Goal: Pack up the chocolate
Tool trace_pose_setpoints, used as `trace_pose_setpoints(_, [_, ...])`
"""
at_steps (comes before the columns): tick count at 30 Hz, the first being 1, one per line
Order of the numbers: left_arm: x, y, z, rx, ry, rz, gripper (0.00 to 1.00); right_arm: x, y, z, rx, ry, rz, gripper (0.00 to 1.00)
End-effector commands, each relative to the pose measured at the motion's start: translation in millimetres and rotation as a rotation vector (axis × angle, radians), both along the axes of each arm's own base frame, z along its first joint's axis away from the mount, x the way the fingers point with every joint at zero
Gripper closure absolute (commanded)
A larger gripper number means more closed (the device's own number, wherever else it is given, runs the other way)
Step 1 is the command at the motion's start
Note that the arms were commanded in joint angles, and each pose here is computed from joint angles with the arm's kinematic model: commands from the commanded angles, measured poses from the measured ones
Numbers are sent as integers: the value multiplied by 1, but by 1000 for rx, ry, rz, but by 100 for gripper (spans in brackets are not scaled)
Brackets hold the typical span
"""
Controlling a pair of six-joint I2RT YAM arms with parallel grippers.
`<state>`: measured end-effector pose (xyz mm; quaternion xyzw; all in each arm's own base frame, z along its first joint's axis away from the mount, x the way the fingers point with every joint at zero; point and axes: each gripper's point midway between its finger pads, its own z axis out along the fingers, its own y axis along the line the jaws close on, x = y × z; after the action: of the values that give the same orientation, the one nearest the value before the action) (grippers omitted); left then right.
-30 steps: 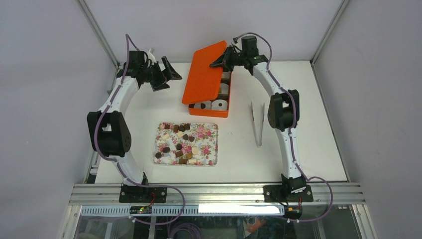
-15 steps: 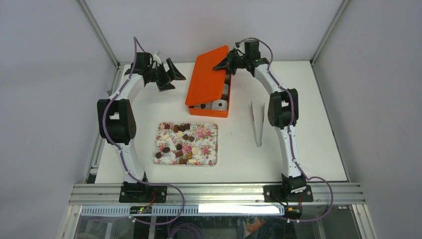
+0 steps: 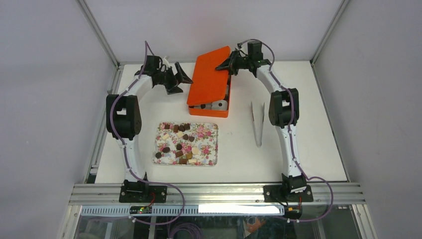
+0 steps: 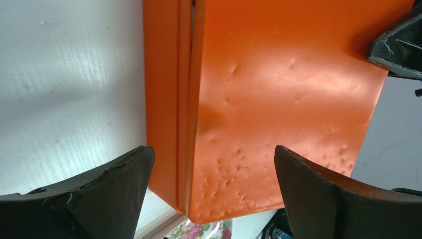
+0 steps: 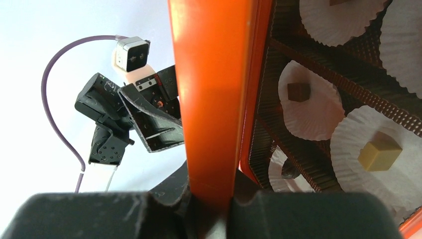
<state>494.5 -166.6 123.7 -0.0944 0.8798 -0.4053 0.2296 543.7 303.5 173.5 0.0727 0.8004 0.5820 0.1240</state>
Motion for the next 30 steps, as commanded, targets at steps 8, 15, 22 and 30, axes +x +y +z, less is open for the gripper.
trace_pose_setpoints(8, [12,-15,19,-39,-75,-31,5,-12,5,23,100,-59,100,100])
trace_pose_setpoints(15, [10,-16,14,-44,-64,-30,6,-15,6,15,78,-55,85,100])
trace_pose_setpoints(22, [9,-17,4,-51,-40,-28,7,-10,4,6,68,-52,58,100])
trace_pose_setpoints(30, [5,-25,-10,-60,-11,-39,11,-8,-1,-3,69,-32,41,100])
